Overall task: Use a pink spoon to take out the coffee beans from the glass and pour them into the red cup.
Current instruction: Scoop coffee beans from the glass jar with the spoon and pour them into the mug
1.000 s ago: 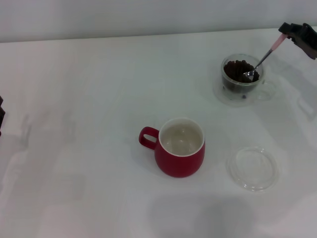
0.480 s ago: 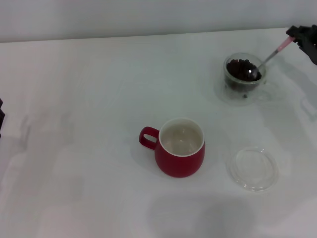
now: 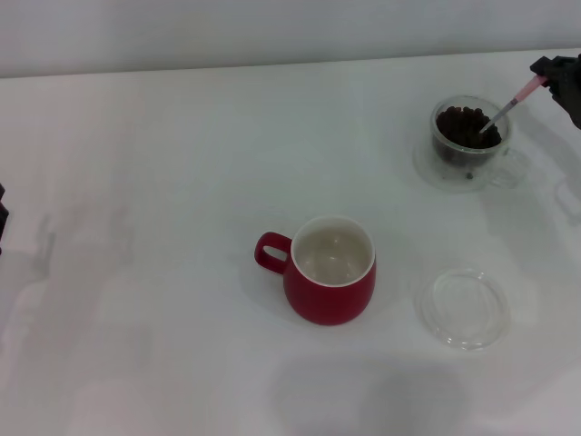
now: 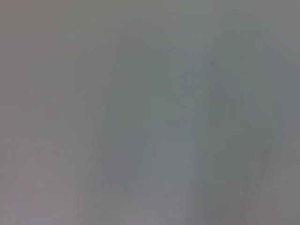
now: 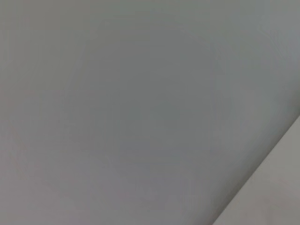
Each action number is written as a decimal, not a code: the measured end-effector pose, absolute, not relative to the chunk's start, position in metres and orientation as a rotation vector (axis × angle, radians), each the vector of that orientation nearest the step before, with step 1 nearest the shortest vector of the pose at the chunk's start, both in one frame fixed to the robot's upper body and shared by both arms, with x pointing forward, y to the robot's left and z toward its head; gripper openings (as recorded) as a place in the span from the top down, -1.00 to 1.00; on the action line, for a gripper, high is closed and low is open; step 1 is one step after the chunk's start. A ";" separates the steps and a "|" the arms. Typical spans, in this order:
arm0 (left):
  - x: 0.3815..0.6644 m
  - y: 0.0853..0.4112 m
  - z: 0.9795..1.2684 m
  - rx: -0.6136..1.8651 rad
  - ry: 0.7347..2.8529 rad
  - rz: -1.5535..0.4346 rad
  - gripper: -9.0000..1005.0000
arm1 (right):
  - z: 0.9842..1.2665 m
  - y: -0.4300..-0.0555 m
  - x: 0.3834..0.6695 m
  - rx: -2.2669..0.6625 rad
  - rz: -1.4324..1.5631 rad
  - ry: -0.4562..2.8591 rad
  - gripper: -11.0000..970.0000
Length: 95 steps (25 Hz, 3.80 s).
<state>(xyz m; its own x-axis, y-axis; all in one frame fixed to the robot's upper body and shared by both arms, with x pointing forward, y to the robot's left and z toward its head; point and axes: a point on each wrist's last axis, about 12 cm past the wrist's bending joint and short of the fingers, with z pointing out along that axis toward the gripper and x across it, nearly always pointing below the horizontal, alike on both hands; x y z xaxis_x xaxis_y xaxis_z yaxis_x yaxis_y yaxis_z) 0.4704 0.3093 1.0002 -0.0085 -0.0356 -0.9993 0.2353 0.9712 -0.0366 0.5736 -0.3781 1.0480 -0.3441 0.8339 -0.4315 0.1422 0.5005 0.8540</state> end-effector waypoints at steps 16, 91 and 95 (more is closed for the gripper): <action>0.470 0.308 1.000 0.156 1.562 -0.220 0.02 | 1.052 -0.382 0.573 0.851 0.947 1.753 0.67; 0.468 0.307 0.999 0.167 1.567 -0.227 0.02 | 1.058 -0.309 0.547 0.439 1.390 1.813 0.67; 0.468 0.306 0.999 0.167 1.567 -0.228 0.02 | 1.056 -0.303 0.545 0.418 1.408 1.816 0.67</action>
<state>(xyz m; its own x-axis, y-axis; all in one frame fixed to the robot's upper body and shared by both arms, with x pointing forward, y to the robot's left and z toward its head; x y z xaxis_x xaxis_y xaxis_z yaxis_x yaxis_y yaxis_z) 0.4680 0.3065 0.9993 -0.0101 -0.0372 -0.9993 0.2487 0.9678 -0.0386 0.5447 -0.3030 1.0560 -0.6384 0.6704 -0.3782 -0.1990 0.3308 0.9225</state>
